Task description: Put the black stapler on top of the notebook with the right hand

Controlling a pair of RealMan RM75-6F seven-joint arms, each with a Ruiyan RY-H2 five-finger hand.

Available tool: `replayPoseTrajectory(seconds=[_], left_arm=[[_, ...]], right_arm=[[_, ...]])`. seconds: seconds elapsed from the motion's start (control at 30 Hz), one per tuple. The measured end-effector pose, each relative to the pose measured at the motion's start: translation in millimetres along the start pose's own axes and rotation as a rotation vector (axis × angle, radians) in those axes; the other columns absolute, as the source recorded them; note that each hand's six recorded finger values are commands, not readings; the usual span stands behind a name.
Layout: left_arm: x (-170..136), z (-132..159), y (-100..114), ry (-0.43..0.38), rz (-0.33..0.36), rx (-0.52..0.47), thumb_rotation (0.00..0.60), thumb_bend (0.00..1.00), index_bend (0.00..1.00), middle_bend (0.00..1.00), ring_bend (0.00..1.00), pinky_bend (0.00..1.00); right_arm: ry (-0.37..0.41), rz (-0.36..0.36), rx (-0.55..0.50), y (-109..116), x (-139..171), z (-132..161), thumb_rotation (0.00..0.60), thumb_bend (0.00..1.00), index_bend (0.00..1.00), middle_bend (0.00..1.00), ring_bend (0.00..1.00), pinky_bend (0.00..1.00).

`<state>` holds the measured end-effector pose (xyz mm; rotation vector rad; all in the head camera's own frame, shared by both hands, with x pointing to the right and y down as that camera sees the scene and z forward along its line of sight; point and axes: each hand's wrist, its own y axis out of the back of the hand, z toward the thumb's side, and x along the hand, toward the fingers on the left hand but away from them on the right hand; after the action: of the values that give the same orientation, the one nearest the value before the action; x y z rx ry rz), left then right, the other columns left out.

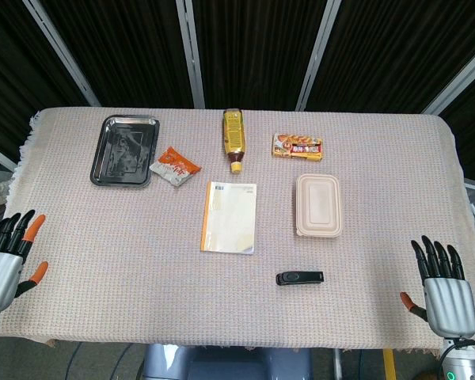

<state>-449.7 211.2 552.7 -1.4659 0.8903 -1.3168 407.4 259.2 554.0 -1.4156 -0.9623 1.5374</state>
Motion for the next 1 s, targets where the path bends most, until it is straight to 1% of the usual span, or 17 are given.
replayPoseTrajectory(seconds=[0.2, 0.4, 0.57, 0.7, 0.8, 0.87, 1.0], left_arm=[[13, -1, -11, 0.011, -0.05, 0.008, 0.6, 0.32, 0.0, 0.0, 0.0, 0.11], [24, 0, -15, 0.023, -0.061, 0.015, 0.6, 0.32, 0.0, 0.0, 0.0, 0.11], [29, -1, -16, 0.026, -0.058, 0.011, 0.6, 0.32, 0.0, 0.0, 0.0, 0.11], [32, -4, -21, 0.028, -0.073, 0.007, 0.6, 0.32, 0.0, 0.0, 0.0, 0.11], [33, -5, -21, 0.031, -0.077, 0.002, 0.6, 0.32, 0.0, 0.0, 0.0, 0.11], [32, -5, -20, 0.028, -0.074, -0.001, 0.6, 0.32, 0.0, 0.0, 0.0, 0.11], [30, -3, -18, 0.013, -0.068, -0.008, 0.6, 0.32, 0.0, 0.0, 0.0, 0.11]], right_arm=[[-0.012, 0.033, 0.007, -8, -11, -2, 0.6, 0.14, 0.0, 0.0, 0.0, 0.0], [-0.006, 0.07, 0.01, -18, -20, 0, 0.6, 0.14, 0.0, 0.0, 0.0, 0.0], [0.017, 0.131, 0.015, -37, -27, 13, 0.6, 0.14, 0.0, 0.0, 0.0, 0.0], [0.037, 0.175, 0.046, -52, -28, 28, 0.6, 0.14, 0.0, 0.0, 0.0, 0.0], [0.059, 0.209, 0.06, -66, -24, 44, 0.6, 0.14, 0.04, 0.0, 0.0, 0.05], [0.076, 0.228, 0.054, -76, -22, 57, 0.6, 0.14, 0.07, 0.04, 0.01, 0.12], [0.122, 0.244, 0.043, -89, -19, 82, 0.6, 0.16, 0.13, 0.1, 0.07, 0.22]])
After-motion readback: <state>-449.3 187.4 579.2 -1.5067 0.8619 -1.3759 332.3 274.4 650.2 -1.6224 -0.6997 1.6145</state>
